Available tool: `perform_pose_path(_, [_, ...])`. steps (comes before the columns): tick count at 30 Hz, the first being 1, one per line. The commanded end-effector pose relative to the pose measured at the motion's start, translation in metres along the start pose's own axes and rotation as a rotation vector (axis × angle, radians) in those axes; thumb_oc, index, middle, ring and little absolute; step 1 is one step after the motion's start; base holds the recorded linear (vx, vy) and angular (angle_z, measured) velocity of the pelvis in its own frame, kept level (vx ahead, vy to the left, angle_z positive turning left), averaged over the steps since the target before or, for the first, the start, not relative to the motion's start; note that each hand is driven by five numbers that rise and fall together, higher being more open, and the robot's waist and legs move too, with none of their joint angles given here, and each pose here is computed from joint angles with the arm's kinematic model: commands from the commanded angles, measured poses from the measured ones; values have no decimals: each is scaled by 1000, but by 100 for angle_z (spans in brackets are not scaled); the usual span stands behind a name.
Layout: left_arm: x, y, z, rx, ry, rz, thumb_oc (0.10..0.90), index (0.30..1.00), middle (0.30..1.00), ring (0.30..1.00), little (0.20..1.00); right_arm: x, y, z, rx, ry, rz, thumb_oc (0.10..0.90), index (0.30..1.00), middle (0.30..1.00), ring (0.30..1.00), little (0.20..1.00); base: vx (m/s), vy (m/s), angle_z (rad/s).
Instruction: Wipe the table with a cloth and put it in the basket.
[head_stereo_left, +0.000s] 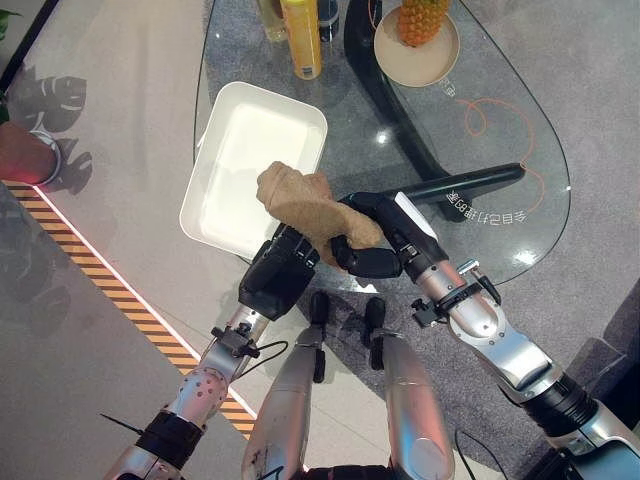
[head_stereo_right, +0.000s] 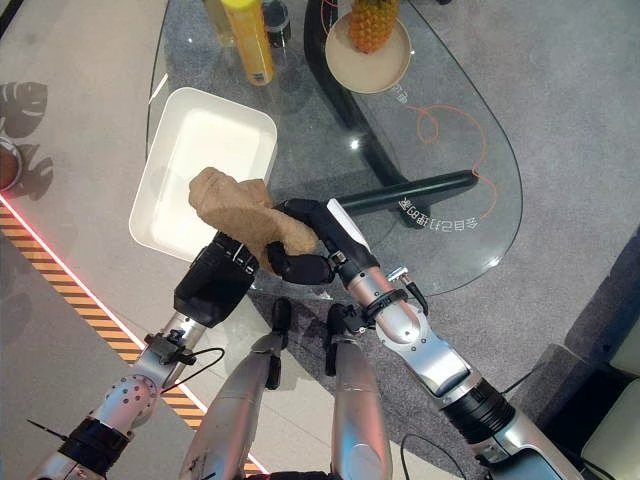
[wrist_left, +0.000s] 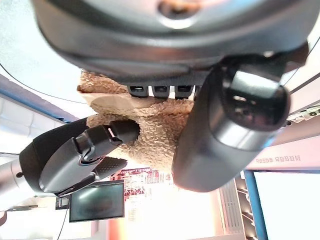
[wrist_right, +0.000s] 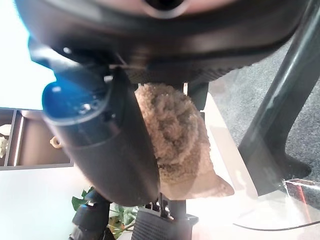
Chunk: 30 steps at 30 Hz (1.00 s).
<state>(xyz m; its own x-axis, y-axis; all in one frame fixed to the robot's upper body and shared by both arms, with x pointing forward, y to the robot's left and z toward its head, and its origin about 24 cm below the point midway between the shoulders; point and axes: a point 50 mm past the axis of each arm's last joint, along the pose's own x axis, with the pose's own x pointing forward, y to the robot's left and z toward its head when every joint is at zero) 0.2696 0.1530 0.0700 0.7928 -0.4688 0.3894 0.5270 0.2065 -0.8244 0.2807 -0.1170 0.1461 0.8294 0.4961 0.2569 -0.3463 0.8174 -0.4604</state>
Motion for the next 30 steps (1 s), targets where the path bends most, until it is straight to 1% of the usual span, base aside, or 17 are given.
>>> perform_pose_path(1, [31, -83, 5, -31, -43, -583, 800, 900, 900, 900, 900, 2, -10, 16, -15, -79, -67, 100, 300, 300, 300, 200, 0, 0, 0])
perform_pose_path(7, [31, -80, 5, -32, -43, -563, 800, 900, 900, 900, 900, 0, -16, 20, 110, -127, -145, 100, 300, 300, 300, 200, 0, 0, 0])
perform_pose_path(13, [26, -77, 2, -25, -50, -549, 800, 900, 900, 900, 900, -7, -18, 24, 346, -193, -188, 100, 300, 300, 300, 200, 0, 0, 0])
perform_pose_path(15, [25, -75, 2, -23, -57, -548, 800, 900, 900, 900, 900, -9, -16, 24, 388, -208, -177, 100, 300, 300, 300, 200, 0, 0, 0])
perform_pose_path(25, [26, -78, 3, -13, -78, -565, 800, 900, 900, 900, 900, -8, -5, 25, 400, -204, -97, 100, 300, 300, 300, 200, 0, 0, 0])
perform_pose_path(30, [29, -81, 5, -3, -84, -575, 800, 900, 900, 900, 900, -4, 4, 28, 338, -181, -10, 100, 300, 300, 300, 200, 0, 0, 0])
